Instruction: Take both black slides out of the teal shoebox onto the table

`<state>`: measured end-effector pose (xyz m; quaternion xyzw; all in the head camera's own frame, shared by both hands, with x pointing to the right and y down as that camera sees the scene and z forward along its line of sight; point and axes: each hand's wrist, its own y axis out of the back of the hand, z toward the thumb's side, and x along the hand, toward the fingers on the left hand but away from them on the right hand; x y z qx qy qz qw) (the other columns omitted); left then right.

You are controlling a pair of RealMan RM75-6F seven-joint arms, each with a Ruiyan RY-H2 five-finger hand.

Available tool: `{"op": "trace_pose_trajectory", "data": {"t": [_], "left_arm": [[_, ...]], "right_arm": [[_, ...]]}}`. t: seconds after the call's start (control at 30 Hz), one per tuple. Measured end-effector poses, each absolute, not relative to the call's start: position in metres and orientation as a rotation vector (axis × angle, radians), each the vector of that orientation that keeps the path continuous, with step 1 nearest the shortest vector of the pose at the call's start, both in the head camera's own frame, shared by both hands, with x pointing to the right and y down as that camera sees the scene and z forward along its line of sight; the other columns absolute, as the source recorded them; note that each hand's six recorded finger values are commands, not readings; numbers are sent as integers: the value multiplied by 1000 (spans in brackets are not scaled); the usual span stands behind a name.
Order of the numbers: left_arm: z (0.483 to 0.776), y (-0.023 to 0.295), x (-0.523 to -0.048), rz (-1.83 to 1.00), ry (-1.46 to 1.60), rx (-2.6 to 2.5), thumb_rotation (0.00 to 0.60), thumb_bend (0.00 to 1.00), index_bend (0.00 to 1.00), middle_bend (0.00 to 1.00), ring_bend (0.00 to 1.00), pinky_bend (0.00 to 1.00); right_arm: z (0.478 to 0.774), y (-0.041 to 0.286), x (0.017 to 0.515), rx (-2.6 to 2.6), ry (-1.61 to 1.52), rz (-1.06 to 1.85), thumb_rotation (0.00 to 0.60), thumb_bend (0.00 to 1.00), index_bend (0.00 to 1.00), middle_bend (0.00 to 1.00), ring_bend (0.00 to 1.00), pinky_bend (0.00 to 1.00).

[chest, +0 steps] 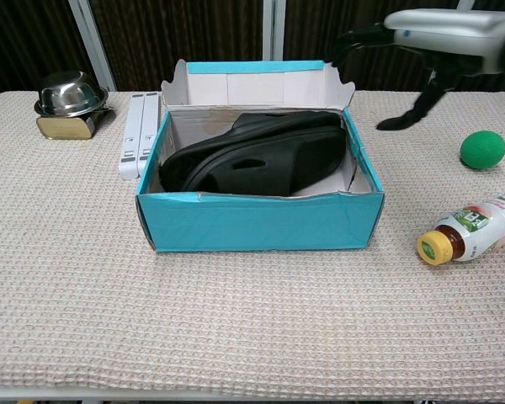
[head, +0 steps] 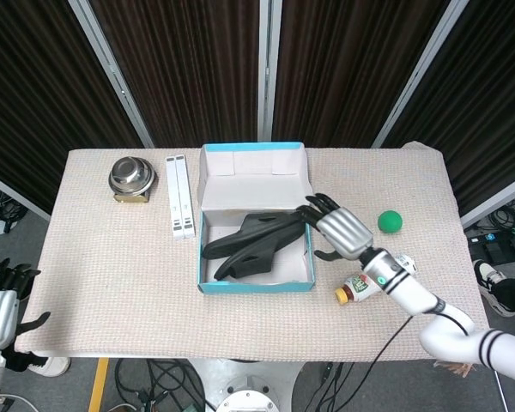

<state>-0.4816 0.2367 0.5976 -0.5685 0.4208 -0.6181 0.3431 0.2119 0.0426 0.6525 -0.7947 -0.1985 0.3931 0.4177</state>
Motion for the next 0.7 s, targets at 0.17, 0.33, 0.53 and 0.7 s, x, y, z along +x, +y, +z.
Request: {"op": "trace_pose_trajectory", "data": {"t": [0.17,0.33,0.53,0.7], "left_arm": [[598,237,-485,-1616,1104,-1471,600,47,270,178,32,97],[600,239,-489,-1628,1115,-1471,600,48,270,178,32,97],[604,240,-494,-1640,1126,-1472,600,47,270,178,32,98],[606,240,-494,-1637,1131,-1476,600,48,270,178,32,98]], "right_arm": [[684,31,164,-1964,-433,964,600,5,146,153,0,0],[709,36,136,-1922,-368,951,600,0,146,140,0,0],[719,45,122,-1912,-398,903,600,0,137,108,0,0],[724,49,113,-1882,-439,840,600,0,133,99,0,0]]}}
